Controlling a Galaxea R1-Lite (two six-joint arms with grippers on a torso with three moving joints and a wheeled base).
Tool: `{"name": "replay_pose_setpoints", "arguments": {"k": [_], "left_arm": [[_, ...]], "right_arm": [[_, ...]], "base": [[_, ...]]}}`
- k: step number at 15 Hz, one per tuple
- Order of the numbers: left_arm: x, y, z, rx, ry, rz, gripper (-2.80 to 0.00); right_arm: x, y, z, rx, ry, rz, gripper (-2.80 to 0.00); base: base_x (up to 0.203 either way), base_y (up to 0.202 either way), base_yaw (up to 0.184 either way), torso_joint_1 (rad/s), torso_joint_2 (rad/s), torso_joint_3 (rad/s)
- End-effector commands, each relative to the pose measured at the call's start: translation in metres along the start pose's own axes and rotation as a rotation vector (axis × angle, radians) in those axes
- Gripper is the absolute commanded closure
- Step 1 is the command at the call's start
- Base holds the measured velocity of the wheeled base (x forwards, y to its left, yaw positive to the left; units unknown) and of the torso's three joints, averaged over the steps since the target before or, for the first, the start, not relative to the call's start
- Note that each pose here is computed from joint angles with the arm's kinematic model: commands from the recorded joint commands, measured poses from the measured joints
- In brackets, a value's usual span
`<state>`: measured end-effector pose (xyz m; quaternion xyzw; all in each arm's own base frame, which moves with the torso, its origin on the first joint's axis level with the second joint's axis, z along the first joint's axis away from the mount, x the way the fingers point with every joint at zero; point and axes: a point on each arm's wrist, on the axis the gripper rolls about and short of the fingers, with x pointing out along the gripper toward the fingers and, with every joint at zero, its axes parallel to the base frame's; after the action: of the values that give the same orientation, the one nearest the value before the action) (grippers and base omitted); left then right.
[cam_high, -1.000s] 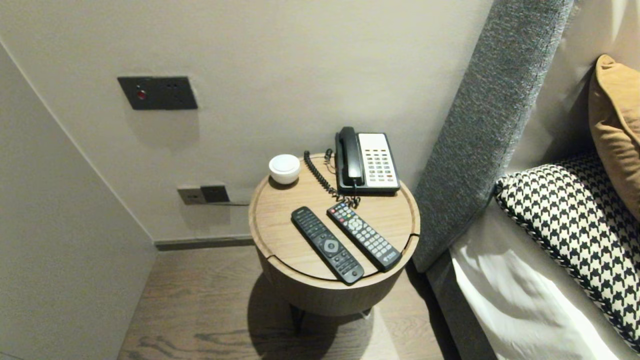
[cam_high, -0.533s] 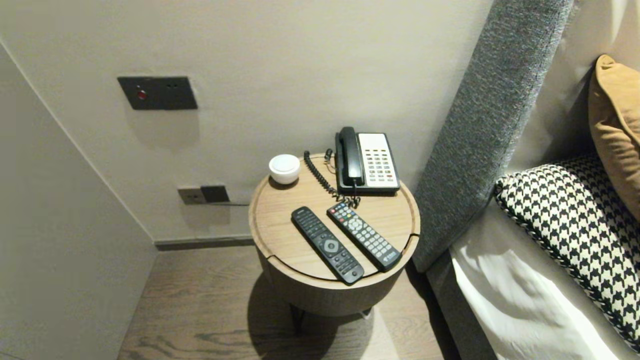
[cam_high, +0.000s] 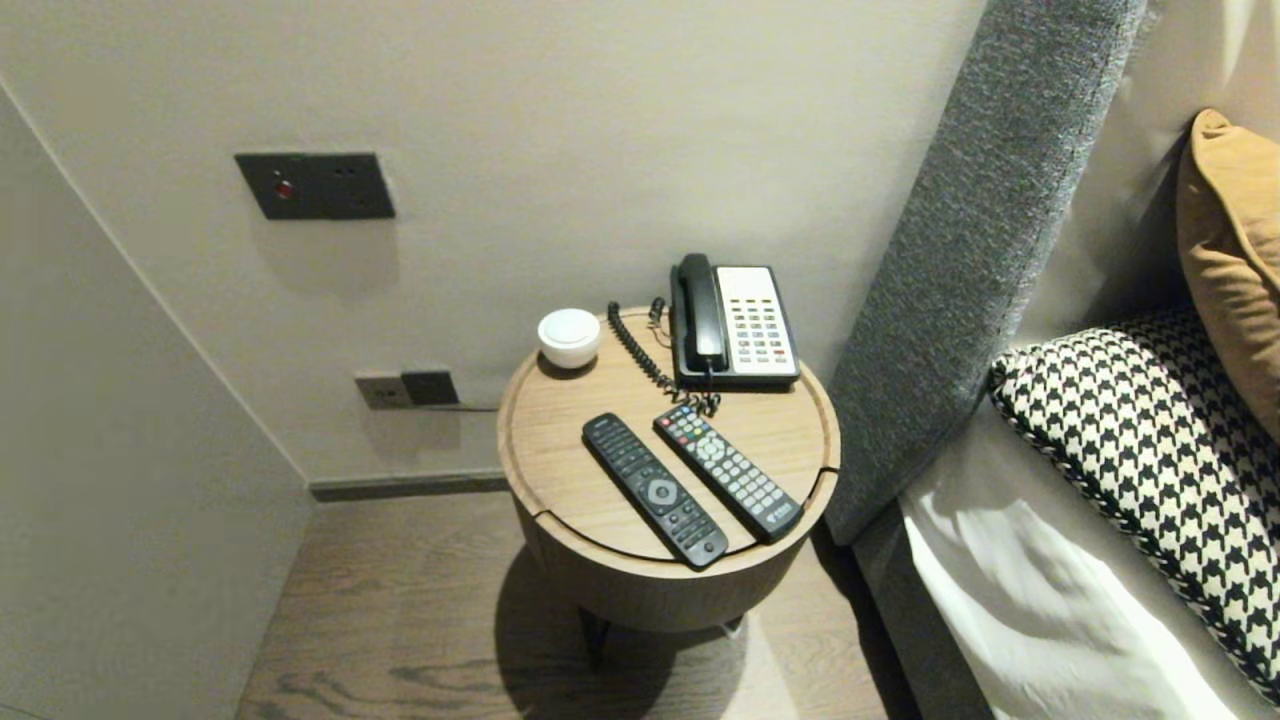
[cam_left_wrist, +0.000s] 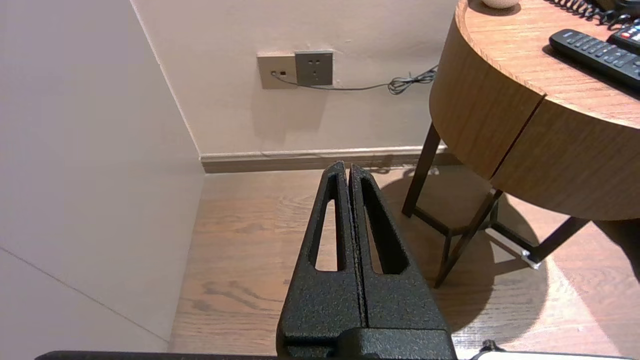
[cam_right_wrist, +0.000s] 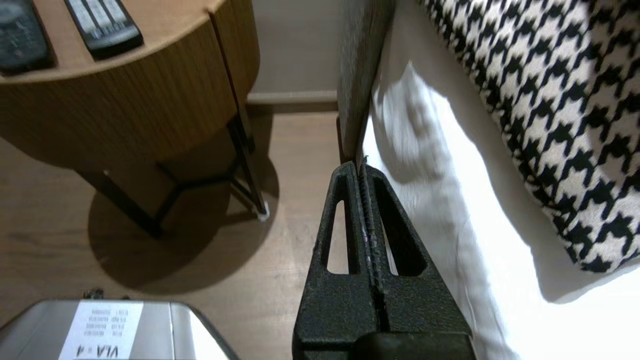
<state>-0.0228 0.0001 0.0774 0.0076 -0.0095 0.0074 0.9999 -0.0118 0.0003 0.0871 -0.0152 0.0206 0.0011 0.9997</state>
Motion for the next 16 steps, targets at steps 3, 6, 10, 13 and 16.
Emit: {"name": "replay_pose_setpoints", "arguments": {"k": [3,6,10,13,16], "left_arm": [[0.0000,0.0000,0.0001,0.000,-0.001,0.001,0.00],[0.0000,0.0000,0.0001,0.000,-0.001,0.001,0.00],[0.0000,0.0000,0.0001,0.000,-0.001,0.001,0.00],[0.0000,0.0000,0.0001,0.000,-0.001,0.001,0.00],[0.0000,0.0000,0.0001,0.000,-0.001,0.001,0.00]], "right_arm": [[-0.0035,0.0002,-0.0123,0.009,-0.038,-0.005,0.00],[-0.0070,0.0002,-0.0136,0.015,-0.082,-0.010,0.00],[-0.0070,0.0001,-0.0135,0.038,-0.084,-0.016,0.00],[-0.0071,0.0000,-0.0137,0.045,-0.084,-0.021,0.00],[-0.0070,0.0000,-0.0135,0.052,-0.084,-0.023,0.00]], "base": [[0.000,0.000,0.000,0.000,0.00,0.000],[0.000,0.000,0.000,0.000,0.00,0.000],[0.000,0.000,0.000,0.000,0.00,0.000],[0.000,0.000,0.000,0.000,0.00,0.000],[0.000,0.000,0.000,0.000,0.00,0.000]]}}
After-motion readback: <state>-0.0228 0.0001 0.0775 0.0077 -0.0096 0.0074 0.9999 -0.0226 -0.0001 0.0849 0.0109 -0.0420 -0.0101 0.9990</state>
